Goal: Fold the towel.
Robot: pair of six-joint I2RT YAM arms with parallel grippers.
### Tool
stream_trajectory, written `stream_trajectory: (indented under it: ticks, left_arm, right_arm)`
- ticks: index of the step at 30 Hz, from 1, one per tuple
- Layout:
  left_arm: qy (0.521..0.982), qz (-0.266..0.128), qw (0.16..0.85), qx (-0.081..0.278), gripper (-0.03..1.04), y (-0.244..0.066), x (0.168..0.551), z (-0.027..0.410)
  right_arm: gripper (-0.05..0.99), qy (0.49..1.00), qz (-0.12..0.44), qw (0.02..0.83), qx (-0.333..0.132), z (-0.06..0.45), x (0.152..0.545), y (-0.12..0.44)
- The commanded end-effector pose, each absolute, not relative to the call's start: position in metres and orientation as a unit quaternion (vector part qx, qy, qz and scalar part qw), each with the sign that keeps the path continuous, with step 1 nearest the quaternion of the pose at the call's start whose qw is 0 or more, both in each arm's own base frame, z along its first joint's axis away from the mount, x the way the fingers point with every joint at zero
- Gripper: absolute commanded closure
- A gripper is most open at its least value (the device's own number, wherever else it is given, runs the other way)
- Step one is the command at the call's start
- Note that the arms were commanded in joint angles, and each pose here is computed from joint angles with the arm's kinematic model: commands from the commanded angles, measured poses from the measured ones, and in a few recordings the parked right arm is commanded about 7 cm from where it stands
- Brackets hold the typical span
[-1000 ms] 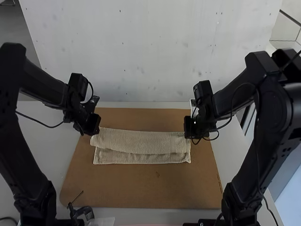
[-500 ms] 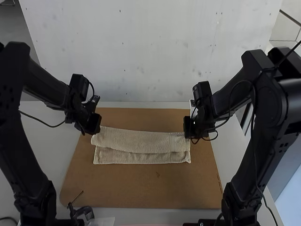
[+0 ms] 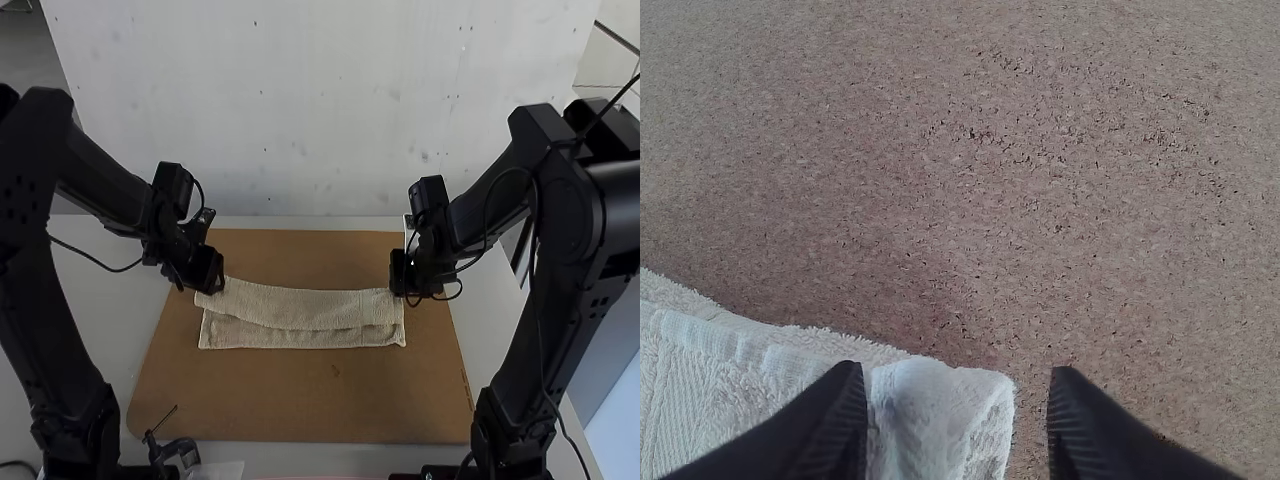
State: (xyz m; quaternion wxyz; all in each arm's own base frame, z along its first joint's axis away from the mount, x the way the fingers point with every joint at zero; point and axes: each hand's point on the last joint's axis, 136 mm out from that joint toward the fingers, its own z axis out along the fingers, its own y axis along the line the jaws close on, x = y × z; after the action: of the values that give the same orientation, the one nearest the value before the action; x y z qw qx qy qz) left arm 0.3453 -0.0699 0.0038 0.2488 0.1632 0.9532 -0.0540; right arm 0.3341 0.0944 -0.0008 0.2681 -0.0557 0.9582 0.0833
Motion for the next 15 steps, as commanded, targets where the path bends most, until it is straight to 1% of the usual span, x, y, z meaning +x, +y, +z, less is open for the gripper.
stream_trajectory:
  ticks: [1,3,4,9,15]
  left_arm:
    - [0.951,-0.040,0.262,0.160,0.32,-0.065,0.357,0.012]
    - [0.950,-0.037,0.267,0.159,0.22,-0.063,0.359,0.017]
    - [0.949,-0.034,0.271,0.158,0.21,-0.061,0.360,0.019]
    - [0.946,-0.034,0.278,0.162,0.21,-0.064,0.360,0.025]
    - [0.957,-0.036,0.231,0.173,0.21,-0.067,0.338,0.014]
  right_arm:
    - [0.50,0.954,0.077,0.288,-0.041,0.010,0.350,0.088]
    - [0.50,0.954,0.076,0.288,-0.038,0.010,0.350,0.086]
    - [0.50,0.953,0.076,0.290,-0.037,0.011,0.351,0.086]
    - [0.50,0.951,0.072,0.299,-0.032,0.016,0.353,0.084]
    - [0.50,0.950,0.069,0.304,-0.026,0.021,0.355,0.078]
